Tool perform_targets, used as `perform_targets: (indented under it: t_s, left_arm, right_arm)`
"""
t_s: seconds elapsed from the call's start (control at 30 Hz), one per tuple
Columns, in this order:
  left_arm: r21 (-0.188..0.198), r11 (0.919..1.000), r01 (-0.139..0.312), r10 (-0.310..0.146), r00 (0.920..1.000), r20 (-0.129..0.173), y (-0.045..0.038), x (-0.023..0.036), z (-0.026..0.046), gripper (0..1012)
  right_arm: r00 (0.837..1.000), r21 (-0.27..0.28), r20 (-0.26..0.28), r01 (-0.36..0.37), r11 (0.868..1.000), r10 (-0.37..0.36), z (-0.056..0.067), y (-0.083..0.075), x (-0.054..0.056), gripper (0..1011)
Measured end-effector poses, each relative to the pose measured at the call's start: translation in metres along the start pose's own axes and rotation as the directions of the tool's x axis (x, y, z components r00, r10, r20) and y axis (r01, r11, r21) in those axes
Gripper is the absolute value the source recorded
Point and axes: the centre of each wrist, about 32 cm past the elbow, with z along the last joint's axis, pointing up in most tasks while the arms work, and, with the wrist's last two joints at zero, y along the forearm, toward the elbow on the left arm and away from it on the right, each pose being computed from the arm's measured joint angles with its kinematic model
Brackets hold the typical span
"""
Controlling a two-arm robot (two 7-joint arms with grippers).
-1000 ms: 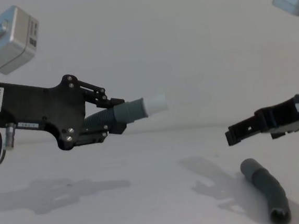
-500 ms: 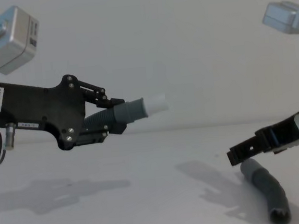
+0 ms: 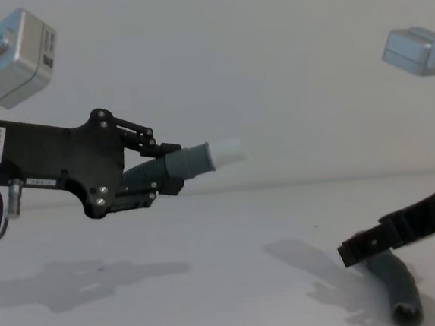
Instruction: Use both hands to pick up one end of the pipe from the table, align the ends, and insert them.
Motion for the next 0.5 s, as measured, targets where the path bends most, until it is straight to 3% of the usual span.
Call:
perform_targets:
  t_s: [0.5]
  left_arm:
    - [0.0, 1.0, 0.0, 0.0, 1.0, 0.0, 0.0, 0.0, 0.0, 332]
  right_arm:
    - [0.999, -0.002, -0.037, 0.005, 1.0, -0.005, -0.011, 0.004, 0.002, 1002]
